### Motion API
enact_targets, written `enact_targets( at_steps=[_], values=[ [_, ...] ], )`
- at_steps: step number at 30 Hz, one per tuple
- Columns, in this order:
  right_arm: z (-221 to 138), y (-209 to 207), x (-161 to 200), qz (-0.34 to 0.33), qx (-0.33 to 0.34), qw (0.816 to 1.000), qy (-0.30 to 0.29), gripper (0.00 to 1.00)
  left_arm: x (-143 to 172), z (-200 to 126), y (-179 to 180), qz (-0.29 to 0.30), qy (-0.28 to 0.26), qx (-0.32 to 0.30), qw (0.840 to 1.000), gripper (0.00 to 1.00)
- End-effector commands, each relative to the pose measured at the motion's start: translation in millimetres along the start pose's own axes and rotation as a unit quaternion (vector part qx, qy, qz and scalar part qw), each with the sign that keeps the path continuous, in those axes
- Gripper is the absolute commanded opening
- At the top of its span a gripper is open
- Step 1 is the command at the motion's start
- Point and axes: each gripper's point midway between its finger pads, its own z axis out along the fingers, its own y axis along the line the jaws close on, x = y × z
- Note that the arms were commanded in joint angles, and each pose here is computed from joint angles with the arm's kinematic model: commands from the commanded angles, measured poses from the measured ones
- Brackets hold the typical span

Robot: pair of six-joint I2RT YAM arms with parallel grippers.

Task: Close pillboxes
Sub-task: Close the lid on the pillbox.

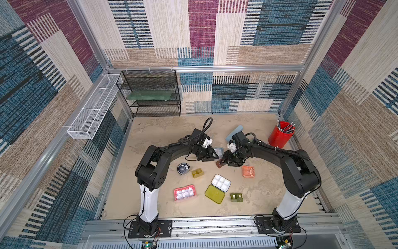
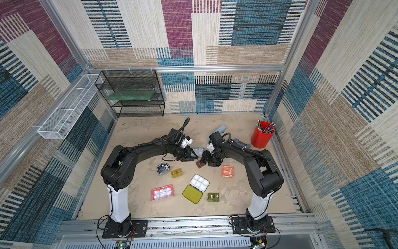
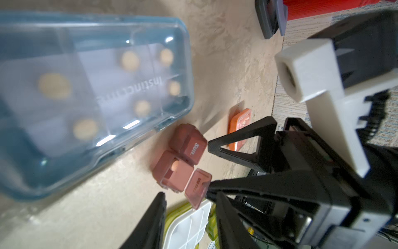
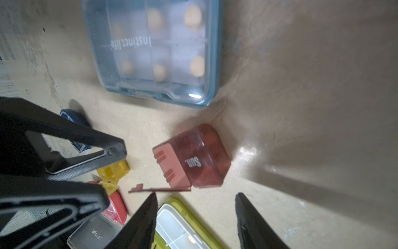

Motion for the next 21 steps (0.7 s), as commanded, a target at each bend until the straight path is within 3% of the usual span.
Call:
enact_targets(
  at_steps=[1, 21],
  values=[
    [2, -1, -6, -0.007, 0.001, 1.0, -0.006, 0.6, 2, 0, 0, 0.015, 0.002, 0.006, 1.0, 0.41],
    [13, -14, -4, 0.001, 0.005, 1.0, 0.005, 0.6, 1, 10, 13, 0.014, 0.017, -0.007, 1.0, 0.37]
  ],
)
